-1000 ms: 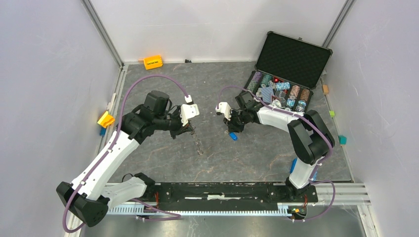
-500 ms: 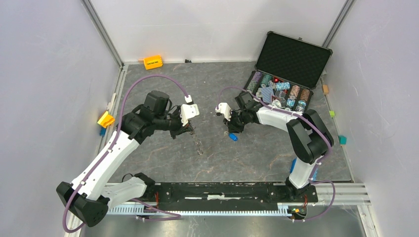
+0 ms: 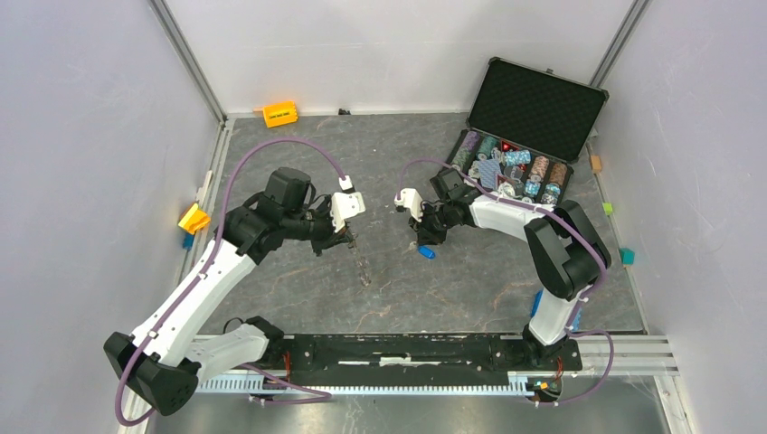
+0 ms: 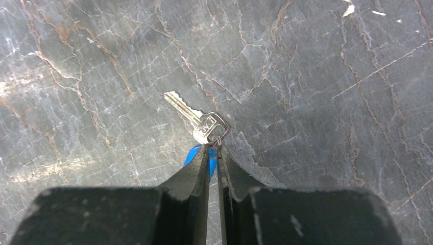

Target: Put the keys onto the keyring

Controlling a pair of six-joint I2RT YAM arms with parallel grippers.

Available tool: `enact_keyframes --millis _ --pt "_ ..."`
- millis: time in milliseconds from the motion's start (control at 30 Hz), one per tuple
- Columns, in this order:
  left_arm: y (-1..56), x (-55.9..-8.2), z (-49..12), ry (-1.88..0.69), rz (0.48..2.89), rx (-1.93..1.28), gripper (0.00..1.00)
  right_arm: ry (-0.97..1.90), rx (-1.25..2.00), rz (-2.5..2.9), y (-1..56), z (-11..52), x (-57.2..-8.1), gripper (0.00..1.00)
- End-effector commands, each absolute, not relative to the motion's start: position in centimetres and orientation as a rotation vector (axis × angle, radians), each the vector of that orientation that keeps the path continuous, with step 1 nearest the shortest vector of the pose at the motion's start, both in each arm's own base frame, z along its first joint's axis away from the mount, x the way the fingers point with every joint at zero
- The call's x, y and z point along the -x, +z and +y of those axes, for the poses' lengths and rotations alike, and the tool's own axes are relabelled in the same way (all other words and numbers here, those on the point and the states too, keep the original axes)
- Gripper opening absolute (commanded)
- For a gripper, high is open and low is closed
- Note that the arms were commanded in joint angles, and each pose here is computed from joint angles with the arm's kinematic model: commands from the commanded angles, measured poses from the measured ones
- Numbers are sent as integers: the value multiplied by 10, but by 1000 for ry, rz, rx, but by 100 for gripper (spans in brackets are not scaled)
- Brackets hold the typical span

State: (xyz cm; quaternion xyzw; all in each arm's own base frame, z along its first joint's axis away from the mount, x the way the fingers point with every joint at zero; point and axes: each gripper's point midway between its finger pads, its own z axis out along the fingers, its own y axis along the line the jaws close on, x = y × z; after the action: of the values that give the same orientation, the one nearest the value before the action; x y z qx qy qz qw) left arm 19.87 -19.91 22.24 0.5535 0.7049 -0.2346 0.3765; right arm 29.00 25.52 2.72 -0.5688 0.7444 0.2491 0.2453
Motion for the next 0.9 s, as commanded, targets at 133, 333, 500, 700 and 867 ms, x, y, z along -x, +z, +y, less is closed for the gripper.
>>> enact_keyframes --millis 133,333,500,700,867 --pt "238 -202 -205 -593 1701 -1421 2 747 1519 1998 45 265 -290 15" --pt "238 -202 -205 -594 1700 -1421 2 714 1487 2001 51 265 -297 19" --pt "239 -202 -205 -593 1696 -1423 2 665 1443 2033 50 261 -305 27" --pt "238 -201 -205 -593 1696 -1422 2 621 1374 2062 52 254 -316 34" --pt "239 -201 -204 -592 1694 -1422 2 682 1357 2083 49 255 -312 36"
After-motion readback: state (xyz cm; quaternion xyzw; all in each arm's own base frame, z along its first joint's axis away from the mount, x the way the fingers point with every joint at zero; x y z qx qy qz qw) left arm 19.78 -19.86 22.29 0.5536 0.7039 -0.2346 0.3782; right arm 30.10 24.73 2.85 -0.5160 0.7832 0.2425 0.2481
